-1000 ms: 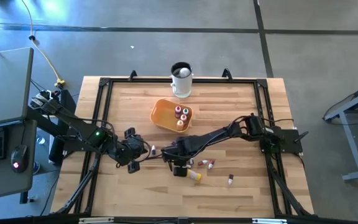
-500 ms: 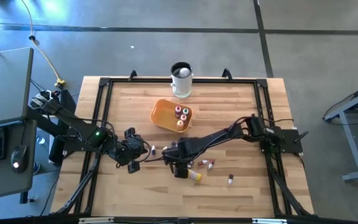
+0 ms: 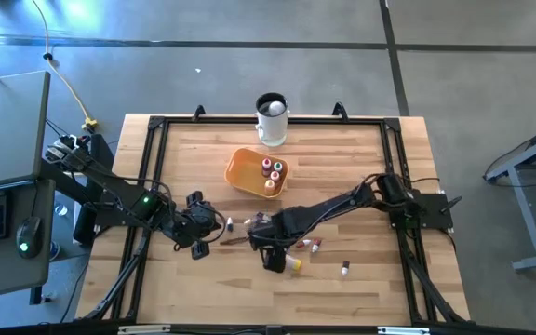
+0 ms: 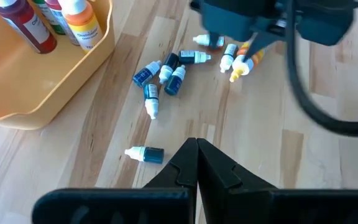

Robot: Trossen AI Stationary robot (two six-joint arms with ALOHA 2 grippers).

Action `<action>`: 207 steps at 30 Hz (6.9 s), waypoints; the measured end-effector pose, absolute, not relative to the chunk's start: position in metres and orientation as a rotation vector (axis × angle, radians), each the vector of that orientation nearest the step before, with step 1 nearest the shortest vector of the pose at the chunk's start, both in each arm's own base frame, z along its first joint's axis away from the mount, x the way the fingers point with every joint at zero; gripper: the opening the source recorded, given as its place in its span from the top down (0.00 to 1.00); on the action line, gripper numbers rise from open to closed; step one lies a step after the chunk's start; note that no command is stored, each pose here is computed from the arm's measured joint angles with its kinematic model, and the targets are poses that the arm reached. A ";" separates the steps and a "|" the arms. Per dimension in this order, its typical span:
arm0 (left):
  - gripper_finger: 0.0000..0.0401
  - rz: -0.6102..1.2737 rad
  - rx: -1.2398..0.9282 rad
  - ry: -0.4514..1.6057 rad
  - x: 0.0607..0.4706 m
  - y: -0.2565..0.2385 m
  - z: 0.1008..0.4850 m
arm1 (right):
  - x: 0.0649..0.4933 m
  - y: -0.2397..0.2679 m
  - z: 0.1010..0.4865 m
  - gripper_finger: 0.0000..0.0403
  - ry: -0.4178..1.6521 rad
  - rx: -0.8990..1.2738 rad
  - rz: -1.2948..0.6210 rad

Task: Pick & Place food coloring
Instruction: Put the large yellow food coloring bottle into the yellow bin

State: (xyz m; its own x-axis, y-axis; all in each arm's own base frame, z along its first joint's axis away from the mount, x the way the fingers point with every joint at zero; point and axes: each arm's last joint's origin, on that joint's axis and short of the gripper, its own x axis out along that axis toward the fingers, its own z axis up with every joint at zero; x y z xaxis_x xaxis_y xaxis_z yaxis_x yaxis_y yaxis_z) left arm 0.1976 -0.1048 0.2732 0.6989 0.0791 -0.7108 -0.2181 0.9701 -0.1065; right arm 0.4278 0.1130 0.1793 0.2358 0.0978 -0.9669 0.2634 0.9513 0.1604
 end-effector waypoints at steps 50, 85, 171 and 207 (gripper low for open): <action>1.00 0.167 -0.190 0.776 0.198 -0.105 0.274 | 0.428 0.140 0.161 0.55 1.340 0.360 -0.143; 1.00 0.154 -0.212 0.744 0.200 -0.107 0.276 | 0.425 0.135 0.148 0.68 1.406 0.282 -0.172; 1.00 0.172 -0.214 0.731 0.201 -0.106 0.276 | 0.466 -0.050 0.227 0.71 1.057 0.052 -0.451; 1.00 0.174 -0.214 0.730 0.201 -0.106 0.276 | 0.458 -0.046 0.215 0.60 1.215 -0.097 -0.389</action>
State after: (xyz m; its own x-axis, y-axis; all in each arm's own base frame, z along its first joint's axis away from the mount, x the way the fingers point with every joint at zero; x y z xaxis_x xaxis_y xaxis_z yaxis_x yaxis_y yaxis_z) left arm 0.2007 -0.1061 0.2763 0.7323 0.0824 -0.6760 -0.2309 0.9639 -0.1327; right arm 0.4577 -0.0461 0.2148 0.2916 -0.3429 -0.8930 0.2400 0.9299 -0.2787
